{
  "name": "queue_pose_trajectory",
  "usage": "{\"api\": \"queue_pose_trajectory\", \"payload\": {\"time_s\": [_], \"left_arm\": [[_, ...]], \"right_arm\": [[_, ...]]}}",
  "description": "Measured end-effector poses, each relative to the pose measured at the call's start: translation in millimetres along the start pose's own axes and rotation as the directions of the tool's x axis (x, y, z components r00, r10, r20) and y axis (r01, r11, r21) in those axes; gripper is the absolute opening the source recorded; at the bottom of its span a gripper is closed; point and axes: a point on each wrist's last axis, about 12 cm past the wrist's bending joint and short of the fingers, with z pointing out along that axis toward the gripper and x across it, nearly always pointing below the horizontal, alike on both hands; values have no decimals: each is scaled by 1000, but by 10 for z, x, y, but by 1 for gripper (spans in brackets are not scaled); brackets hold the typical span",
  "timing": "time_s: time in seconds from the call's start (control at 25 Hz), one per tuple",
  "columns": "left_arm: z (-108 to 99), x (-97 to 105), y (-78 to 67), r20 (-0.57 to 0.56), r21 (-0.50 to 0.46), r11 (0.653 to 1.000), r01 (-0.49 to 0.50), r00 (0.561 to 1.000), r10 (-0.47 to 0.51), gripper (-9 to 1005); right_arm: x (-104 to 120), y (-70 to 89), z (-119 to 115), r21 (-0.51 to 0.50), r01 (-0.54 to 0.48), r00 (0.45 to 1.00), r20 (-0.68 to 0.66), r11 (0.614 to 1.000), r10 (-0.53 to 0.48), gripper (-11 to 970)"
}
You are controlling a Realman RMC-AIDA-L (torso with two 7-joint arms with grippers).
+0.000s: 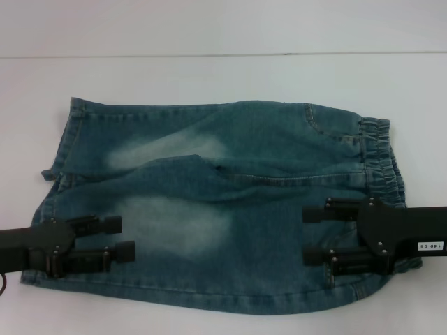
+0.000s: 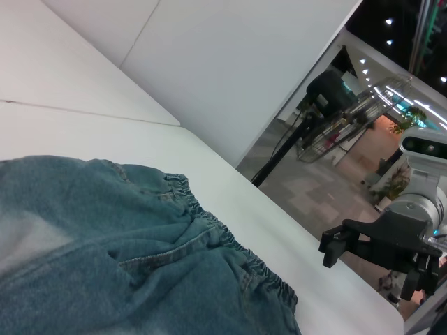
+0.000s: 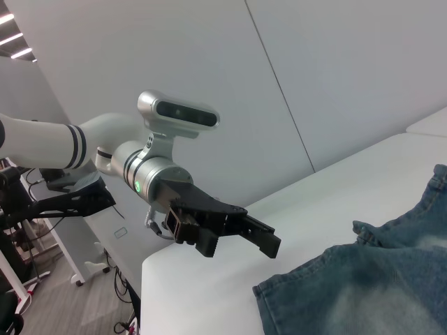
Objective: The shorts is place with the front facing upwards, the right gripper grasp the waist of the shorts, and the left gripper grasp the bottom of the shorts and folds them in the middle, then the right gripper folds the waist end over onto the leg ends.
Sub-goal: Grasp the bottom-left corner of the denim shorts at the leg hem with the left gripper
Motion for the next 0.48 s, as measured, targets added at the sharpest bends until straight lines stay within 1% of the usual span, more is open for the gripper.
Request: {"api": "queue_pose_trajectory", "payload": {"time_s": [0.48], "left_arm": [[-6,4,-1,-8,-1,1000,20,1000,-20,875]], "right_arm": [[11,6,0,0,-1,1000,1,1000,1,826]]}}
